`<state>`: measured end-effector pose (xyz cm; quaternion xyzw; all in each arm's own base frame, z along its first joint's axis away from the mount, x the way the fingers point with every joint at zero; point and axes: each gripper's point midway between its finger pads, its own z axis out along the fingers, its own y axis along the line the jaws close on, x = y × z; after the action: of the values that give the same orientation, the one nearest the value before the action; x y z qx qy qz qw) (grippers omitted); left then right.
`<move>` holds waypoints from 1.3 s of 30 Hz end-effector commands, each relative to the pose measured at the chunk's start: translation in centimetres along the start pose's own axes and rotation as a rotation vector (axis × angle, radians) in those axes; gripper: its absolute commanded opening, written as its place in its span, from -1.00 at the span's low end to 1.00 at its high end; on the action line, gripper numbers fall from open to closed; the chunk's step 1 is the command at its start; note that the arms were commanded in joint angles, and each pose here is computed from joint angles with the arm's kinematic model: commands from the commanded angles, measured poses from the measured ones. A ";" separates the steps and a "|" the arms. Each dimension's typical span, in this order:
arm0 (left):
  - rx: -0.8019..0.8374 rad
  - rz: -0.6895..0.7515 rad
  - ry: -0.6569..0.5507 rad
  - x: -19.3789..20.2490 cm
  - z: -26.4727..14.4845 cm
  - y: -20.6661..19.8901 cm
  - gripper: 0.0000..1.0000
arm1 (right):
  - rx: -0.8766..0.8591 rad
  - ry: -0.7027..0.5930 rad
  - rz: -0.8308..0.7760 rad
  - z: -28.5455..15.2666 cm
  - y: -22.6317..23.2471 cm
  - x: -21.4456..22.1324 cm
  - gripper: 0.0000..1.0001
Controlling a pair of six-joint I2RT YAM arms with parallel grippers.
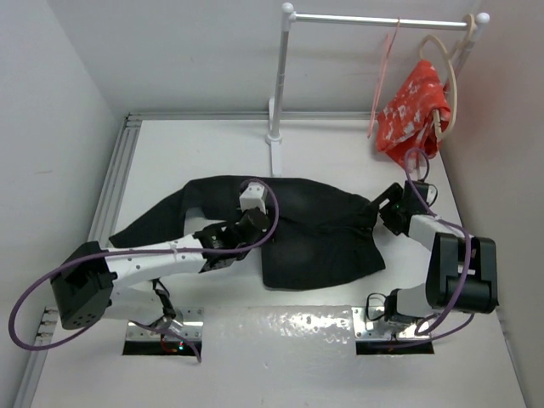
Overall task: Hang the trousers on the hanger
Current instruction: Flatten out the trousers at the center of the board.
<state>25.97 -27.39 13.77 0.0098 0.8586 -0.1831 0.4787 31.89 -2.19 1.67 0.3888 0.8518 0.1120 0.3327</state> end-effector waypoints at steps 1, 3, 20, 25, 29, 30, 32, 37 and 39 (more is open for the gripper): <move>-0.009 0.009 0.039 2.3 -1.2 1.4 -0.07 | -0.134 0.019 0.080 0.4 2.8 0.2 0.54; -0.006 -0.016 0.030 3.0 -2.1 2.7 -0.06 | -0.154 0.025 0.118 1.0 3.1 0.4 0.35; -0.010 0.016 0.014 2.3 -4.6 4.6 0.35 | 0.070 -0.638 -0.053 -0.5 3.7 -17.1 0.27; -0.145 -0.053 -0.005 1.5 -3.2 8.1 0.43 | -0.060 -0.554 0.014 -2.4 4.7 -13.8 0.85; -0.174 -0.262 -0.042 -0.8 -2.2 11.6 0.41 | -0.259 -0.461 0.017 -5.7 5.9 -7.8 -0.44; -0.192 -0.294 -0.072 -1.9 -2.4 12.3 0.40 | -0.280 -0.422 0.000 -5.9 6.1 -6.3 -0.72; -0.337 -0.360 -0.199 -4.3 -3.4 15.2 0.37 | -0.355 -0.342 -0.078 -6.8 7.5 -3.3 -1.00; -0.612 -0.510 -0.314 -5.9 -5.3 23.3 0.34 | -0.459 -0.105 -0.238 -8.1 7.4 4.1 -1.00; -0.723 -0.600 -0.327 -5.0 -5.3 28.0 0.33 | -0.461 -0.069 -0.265 -8.3 7.1 4.9 -0.99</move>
<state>29.56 -3.76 13.30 -0.3483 0.7825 -0.0441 0.5142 30.06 4.55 9.39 0.2459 0.8108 0.2119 0.4871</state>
